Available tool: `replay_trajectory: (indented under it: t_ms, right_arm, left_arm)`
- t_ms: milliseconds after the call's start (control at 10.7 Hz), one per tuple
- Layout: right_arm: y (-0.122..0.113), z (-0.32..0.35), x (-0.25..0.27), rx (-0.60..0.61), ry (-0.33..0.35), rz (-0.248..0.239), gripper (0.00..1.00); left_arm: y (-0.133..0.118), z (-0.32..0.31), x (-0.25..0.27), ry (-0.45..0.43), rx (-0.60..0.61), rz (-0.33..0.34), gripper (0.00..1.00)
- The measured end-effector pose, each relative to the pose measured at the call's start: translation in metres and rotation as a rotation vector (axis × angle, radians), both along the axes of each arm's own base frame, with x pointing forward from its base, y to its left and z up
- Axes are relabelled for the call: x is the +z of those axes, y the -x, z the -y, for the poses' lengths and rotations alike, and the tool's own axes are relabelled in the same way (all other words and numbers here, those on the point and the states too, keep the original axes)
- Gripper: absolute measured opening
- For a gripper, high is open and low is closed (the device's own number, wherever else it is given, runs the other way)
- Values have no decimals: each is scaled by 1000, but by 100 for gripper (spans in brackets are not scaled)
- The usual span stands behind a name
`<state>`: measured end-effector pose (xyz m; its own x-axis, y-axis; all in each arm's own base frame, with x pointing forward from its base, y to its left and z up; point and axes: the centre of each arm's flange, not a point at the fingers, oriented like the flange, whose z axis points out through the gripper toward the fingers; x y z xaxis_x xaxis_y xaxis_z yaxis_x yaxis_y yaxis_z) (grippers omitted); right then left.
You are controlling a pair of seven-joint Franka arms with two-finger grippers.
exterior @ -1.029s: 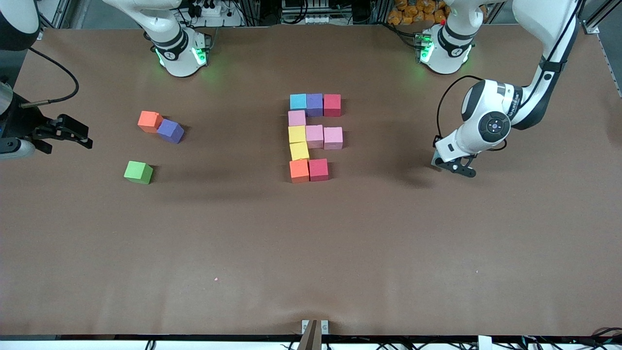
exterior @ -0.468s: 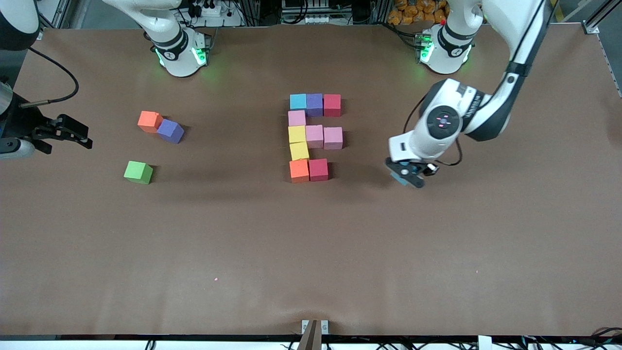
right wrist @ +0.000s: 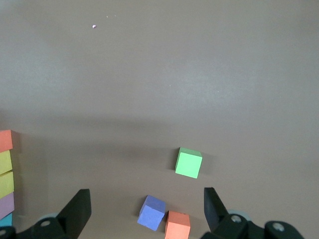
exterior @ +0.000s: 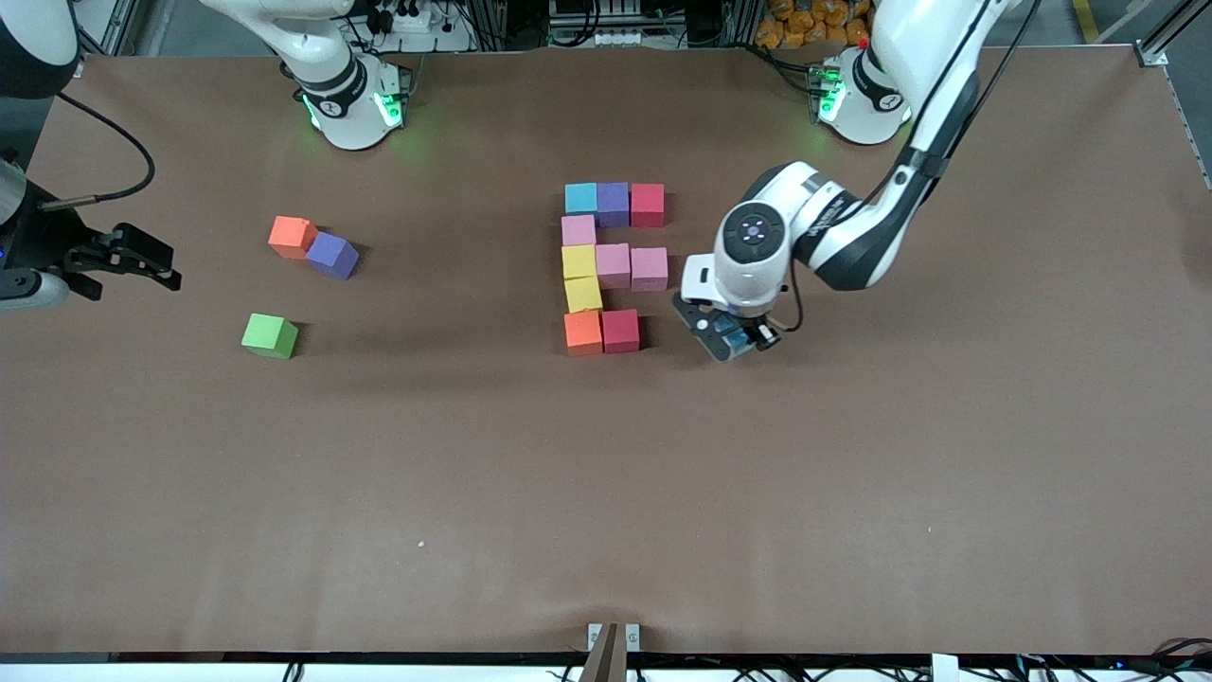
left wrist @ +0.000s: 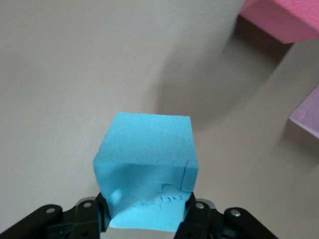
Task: Arrange 11 blocks into digit 3
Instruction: 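Carry the cyan cube with the left gripper toward the red cube, then lower the cyan cube beside the red cube and open the left gripper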
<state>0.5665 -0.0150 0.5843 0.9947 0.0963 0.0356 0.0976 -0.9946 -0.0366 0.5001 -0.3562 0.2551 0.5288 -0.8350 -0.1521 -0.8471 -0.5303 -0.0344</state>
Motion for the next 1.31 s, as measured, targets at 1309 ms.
replay_trajectory:
  t_ms: [1309]
  right_arm:
    - [-2, 2, -2, -12, 1, 7, 100]
  left_arm:
    - [41, 115, -58, -113, -374, 20, 55]
